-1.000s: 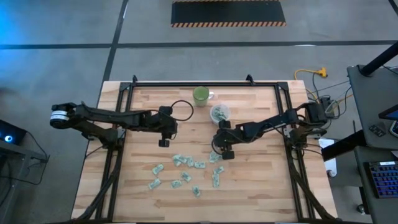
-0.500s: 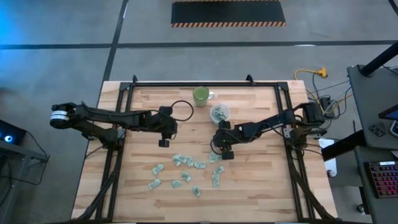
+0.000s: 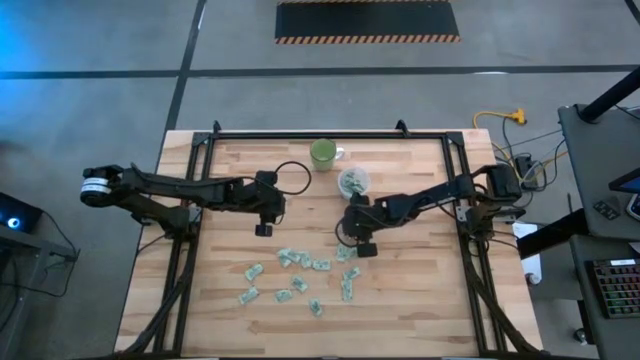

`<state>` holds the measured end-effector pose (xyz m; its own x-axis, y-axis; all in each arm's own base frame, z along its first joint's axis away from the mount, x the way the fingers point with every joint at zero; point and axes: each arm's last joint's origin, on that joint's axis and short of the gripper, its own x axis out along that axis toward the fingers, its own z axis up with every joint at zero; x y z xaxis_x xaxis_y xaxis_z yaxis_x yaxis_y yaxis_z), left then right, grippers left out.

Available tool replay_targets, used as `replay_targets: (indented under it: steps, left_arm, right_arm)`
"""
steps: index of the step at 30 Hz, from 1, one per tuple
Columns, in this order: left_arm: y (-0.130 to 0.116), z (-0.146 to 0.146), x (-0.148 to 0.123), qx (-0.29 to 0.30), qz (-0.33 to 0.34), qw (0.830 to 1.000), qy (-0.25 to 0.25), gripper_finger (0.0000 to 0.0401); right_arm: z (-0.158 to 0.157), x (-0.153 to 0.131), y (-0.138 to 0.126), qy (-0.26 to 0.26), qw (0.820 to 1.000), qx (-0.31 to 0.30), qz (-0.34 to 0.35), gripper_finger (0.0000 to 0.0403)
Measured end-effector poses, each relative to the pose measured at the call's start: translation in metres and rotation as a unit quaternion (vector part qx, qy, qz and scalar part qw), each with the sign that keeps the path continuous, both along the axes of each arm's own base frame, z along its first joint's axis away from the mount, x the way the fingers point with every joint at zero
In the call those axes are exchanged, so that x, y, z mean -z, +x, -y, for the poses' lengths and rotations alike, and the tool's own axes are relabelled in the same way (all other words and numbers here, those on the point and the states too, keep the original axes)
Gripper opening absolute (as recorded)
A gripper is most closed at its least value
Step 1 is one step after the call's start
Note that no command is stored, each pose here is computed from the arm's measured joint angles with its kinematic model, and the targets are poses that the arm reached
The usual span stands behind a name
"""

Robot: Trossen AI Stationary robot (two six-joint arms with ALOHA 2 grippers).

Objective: Pick and place Stevia / Truvia into bins
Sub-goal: Put the stevia packet into the transparent container

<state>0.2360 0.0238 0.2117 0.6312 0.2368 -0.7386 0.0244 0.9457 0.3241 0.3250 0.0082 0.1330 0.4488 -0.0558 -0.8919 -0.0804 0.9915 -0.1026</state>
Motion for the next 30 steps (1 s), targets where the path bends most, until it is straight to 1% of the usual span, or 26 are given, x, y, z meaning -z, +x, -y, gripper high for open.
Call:
replay_targets:
  steps: [3,10,19,21,24,27,30]
  left_arm:
    - [0.000,0.000,0.000,0.000,0.001,1.000,0.000,0.0144]
    - [0.000,0.000,0.000,0.000,0.001,1.000,0.000,0.0144]
    - [0.001,0.000,-0.001,0.001,0.008,1.000,0.001,0.0144]
    - [0.001,0.000,-0.001,0.001,0.008,1.000,0.001,0.0144]
    - [0.001,0.000,-0.001,0.001,0.008,1.000,0.001,0.0144]
    - [0.001,0.000,-0.001,0.001,0.008,1.000,0.000,0.0144]
    - [0.001,0.000,-0.001,0.001,0.008,1.000,0.001,0.0144]
  right_arm:
    - [0.000,-0.005,0.002,0.000,1.000,0.000,-0.010,0.0027]
    - [-0.001,-0.021,0.008,0.001,1.000,0.003,-0.030,0.0027]
    - [0.000,-0.051,0.016,-0.006,1.000,0.003,-0.010,0.0027]
    - [0.001,-0.056,0.017,-0.027,1.000,0.005,-0.014,0.0027]
    - [0.004,-0.060,0.018,-0.084,0.996,0.015,-0.014,0.0027]
    - [0.009,-0.061,0.018,-0.141,0.989,0.035,-0.016,0.0027]
    - [0.014,-0.063,0.018,-0.180,0.982,0.054,-0.015,0.0028]
